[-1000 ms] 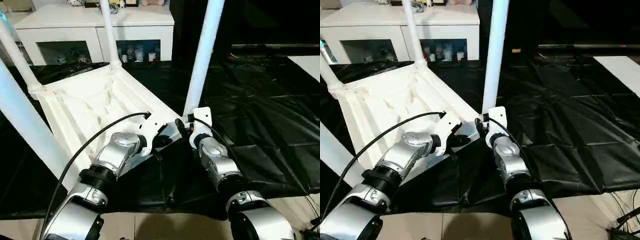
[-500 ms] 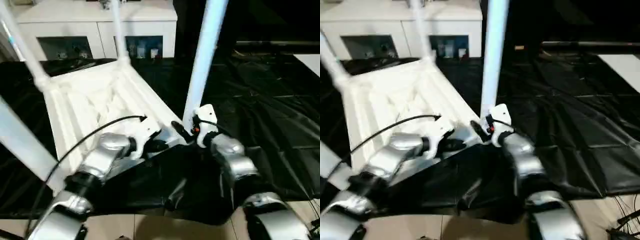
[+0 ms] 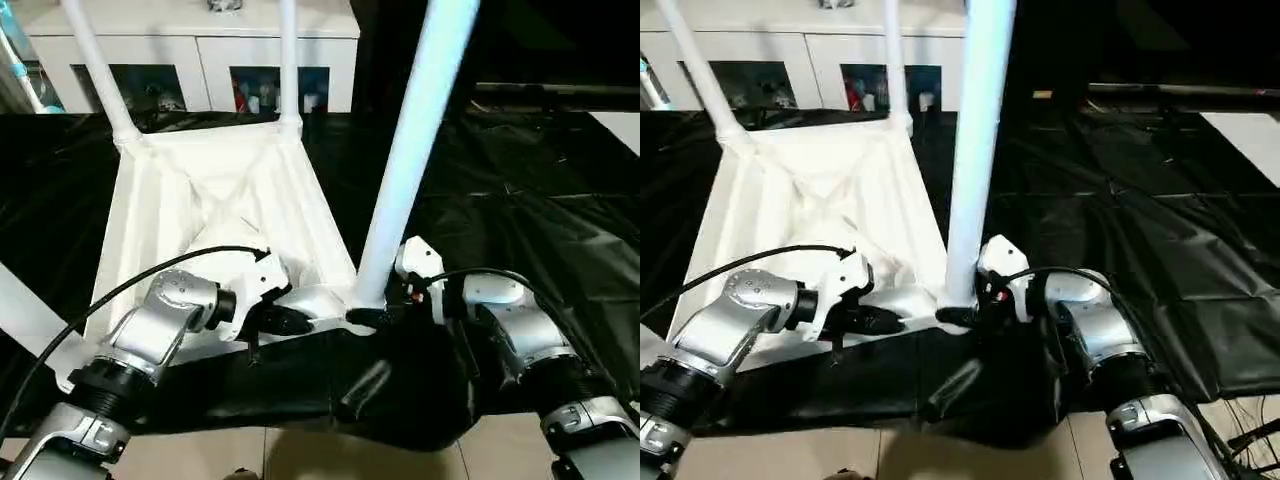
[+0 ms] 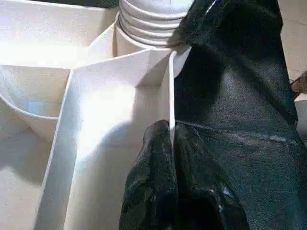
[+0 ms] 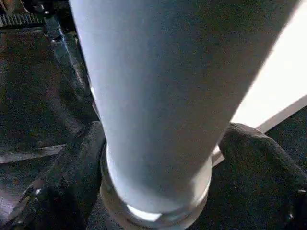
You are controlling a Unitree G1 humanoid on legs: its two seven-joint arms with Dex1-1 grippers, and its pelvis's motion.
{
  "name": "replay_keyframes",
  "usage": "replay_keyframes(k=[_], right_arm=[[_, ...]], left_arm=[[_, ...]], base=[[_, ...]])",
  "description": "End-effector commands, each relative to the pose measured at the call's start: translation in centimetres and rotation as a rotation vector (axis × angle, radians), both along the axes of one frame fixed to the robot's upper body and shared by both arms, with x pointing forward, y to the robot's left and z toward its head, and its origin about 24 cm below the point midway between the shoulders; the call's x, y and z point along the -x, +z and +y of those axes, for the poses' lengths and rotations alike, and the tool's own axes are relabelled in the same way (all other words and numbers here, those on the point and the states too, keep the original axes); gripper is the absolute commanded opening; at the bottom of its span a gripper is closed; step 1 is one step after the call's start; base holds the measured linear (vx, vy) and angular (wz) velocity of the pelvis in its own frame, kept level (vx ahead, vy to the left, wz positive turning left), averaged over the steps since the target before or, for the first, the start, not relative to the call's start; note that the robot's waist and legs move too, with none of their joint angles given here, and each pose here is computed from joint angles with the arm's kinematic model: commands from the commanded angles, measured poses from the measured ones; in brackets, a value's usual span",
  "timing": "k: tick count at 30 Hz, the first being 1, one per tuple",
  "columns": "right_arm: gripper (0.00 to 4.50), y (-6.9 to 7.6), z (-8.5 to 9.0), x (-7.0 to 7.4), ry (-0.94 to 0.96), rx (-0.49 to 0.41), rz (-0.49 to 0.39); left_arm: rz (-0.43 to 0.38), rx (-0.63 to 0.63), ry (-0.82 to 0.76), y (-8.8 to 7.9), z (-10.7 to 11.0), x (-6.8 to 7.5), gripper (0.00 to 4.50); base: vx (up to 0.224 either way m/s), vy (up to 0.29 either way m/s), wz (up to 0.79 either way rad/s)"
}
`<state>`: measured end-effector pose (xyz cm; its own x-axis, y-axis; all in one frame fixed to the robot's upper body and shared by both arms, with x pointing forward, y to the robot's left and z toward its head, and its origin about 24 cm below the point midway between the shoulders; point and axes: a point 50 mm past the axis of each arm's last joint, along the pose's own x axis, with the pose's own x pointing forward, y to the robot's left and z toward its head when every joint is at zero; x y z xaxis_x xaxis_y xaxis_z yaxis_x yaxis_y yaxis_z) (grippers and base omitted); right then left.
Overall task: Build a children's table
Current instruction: Rotate leg to tighten
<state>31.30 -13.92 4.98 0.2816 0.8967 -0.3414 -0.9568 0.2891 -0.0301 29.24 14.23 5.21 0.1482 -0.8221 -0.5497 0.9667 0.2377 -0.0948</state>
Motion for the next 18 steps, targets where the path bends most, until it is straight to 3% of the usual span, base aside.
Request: replay_keyframes(k=[1,11,18], right_arm=[[3.64,0.78,-0.25,-0.39,0.004,-0.004,-0.004],[2.77,0.36,-0.21,-0.37,0.01,0.009,0.03],[2.69,0.15,-0.31,-0.36,0.009,0.016,0.04]], left_arm=[[0.081,-0.018,-0.076,-1.03,-0.64,1.09,0.0],[0.08,-0.02,-0.068,-0.91,-0.66,0.91,0.0],[0.086,-0.026,-0.069,-0.97,-0.63,0.91,0.0]], base=[[0.0,0.0,0.0],[0.0,0.0,0.0],[0.0,0.0,0.0]])
